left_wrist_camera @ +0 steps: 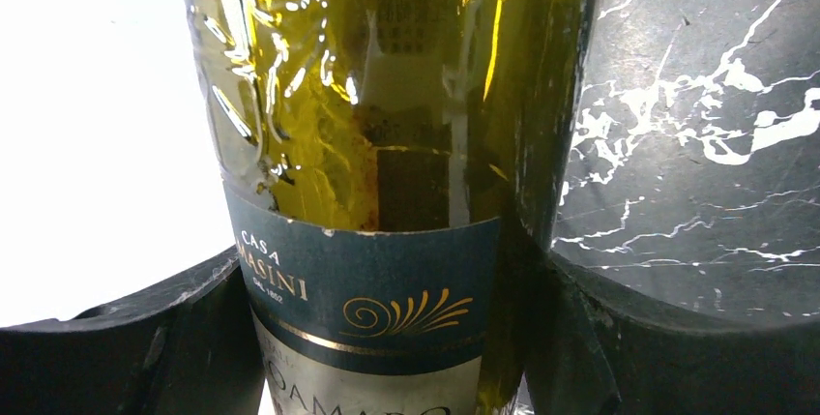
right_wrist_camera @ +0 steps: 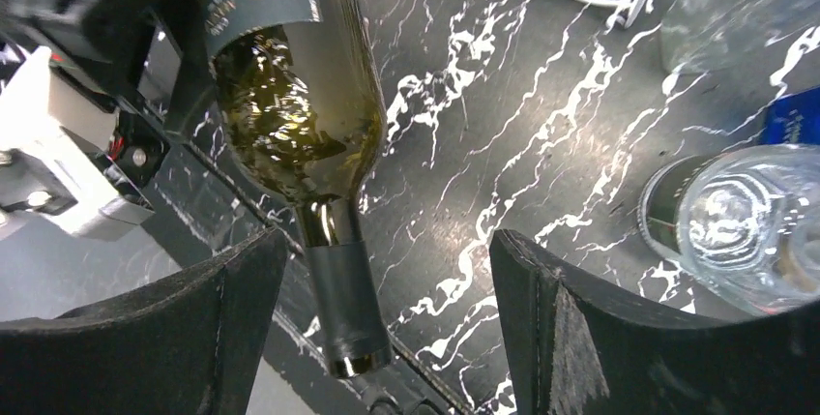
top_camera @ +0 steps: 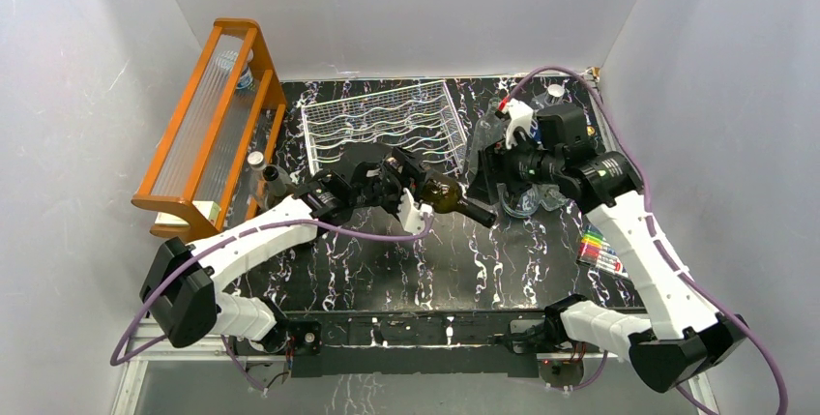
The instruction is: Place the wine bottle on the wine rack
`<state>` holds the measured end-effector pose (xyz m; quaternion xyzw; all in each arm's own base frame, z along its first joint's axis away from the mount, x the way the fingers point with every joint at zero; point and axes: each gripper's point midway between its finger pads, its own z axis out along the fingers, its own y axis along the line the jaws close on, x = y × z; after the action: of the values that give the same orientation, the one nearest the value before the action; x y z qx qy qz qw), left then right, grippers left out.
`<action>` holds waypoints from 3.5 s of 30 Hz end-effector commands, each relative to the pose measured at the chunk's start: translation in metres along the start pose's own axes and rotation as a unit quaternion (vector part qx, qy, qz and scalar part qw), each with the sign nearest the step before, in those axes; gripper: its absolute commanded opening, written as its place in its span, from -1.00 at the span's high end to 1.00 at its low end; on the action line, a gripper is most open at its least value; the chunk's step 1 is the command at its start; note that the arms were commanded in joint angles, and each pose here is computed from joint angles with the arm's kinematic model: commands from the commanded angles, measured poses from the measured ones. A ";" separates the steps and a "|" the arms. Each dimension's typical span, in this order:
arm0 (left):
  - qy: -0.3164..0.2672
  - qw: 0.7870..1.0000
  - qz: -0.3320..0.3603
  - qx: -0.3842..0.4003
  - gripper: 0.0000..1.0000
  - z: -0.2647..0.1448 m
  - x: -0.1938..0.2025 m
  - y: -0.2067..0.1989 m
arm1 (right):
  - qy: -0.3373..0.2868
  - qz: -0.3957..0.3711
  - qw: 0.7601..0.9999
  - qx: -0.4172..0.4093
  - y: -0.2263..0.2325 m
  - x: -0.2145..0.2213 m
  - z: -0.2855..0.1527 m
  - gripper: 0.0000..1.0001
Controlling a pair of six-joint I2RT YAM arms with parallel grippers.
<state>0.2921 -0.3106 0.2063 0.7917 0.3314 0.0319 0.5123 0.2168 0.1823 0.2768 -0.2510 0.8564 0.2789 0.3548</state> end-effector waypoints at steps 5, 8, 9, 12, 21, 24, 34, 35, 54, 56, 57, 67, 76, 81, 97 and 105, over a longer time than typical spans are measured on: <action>-0.051 0.989 0.111 -0.086 1.00 -0.020 -0.036 0.066 | 0.013 -0.015 0.996 -0.083 0.026 0.009 0.006 -0.75; -0.053 0.988 0.114 -0.087 1.00 -0.019 -0.037 0.070 | 0.043 -0.005 0.995 -0.086 0.026 0.024 0.015 -0.76; -0.051 0.988 0.117 -0.087 1.00 -0.018 -0.036 0.071 | 0.052 -0.001 0.995 -0.085 0.026 0.028 0.018 -0.75; -0.043 0.987 0.123 -0.089 1.00 -0.017 -0.034 0.076 | 0.069 -0.001 0.994 -0.084 0.027 0.039 0.026 -0.72; -0.048 0.987 0.125 -0.092 1.00 -0.017 -0.038 0.086 | 0.098 -0.001 0.991 -0.085 0.036 0.055 0.050 -0.56; -0.050 0.985 0.132 -0.095 1.00 -0.019 -0.040 0.089 | 0.100 0.003 0.992 -0.076 0.035 0.057 0.057 -0.53; -0.060 0.985 0.121 -0.106 1.00 -0.025 -0.046 0.098 | 0.064 0.008 0.994 -0.088 0.041 0.047 0.065 0.01; -0.061 0.986 0.114 -0.108 1.00 -0.026 -0.047 0.100 | 0.061 0.005 0.995 -0.083 0.039 0.047 0.064 0.16; -0.043 0.995 0.008 -0.094 -0.96 -0.037 -0.036 0.077 | -0.080 0.007 0.996 0.031 0.021 -0.018 0.007 1.00; -0.049 0.995 -0.029 -0.079 -0.96 -0.044 -0.040 0.070 | -0.089 0.017 0.995 0.048 0.018 -0.024 0.002 1.00; -0.051 0.995 -0.046 -0.070 -0.96 -0.047 -0.041 0.066 | -0.092 0.020 0.994 0.051 0.017 -0.026 0.001 1.00; -0.161 0.898 -0.398 -0.101 -0.97 -0.089 -0.087 0.060 | -0.061 -0.001 0.998 0.015 0.023 -0.013 0.021 1.00; -0.166 0.708 -0.655 -0.205 -0.96 -0.124 -0.073 0.078 | 0.009 0.002 0.999 0.043 0.002 0.037 0.044 1.00; -0.136 0.636 -0.728 -0.216 -0.96 -0.130 -0.062 0.064 | 0.023 0.018 0.998 0.059 -0.009 0.057 0.053 1.00; -0.044 0.632 -0.724 -0.273 -0.96 -0.164 -0.035 0.060 | 0.066 0.043 0.995 0.054 -0.019 0.096 0.089 1.00; -0.058 0.628 -0.732 -0.258 -0.96 -0.157 -0.042 0.066 | 0.064 0.056 0.995 0.056 -0.023 0.101 0.104 1.00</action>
<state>0.2304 -0.2258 0.3304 0.1315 0.7589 -0.3028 0.5614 0.1796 0.1818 0.1032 -0.2024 0.9399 0.1865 0.2023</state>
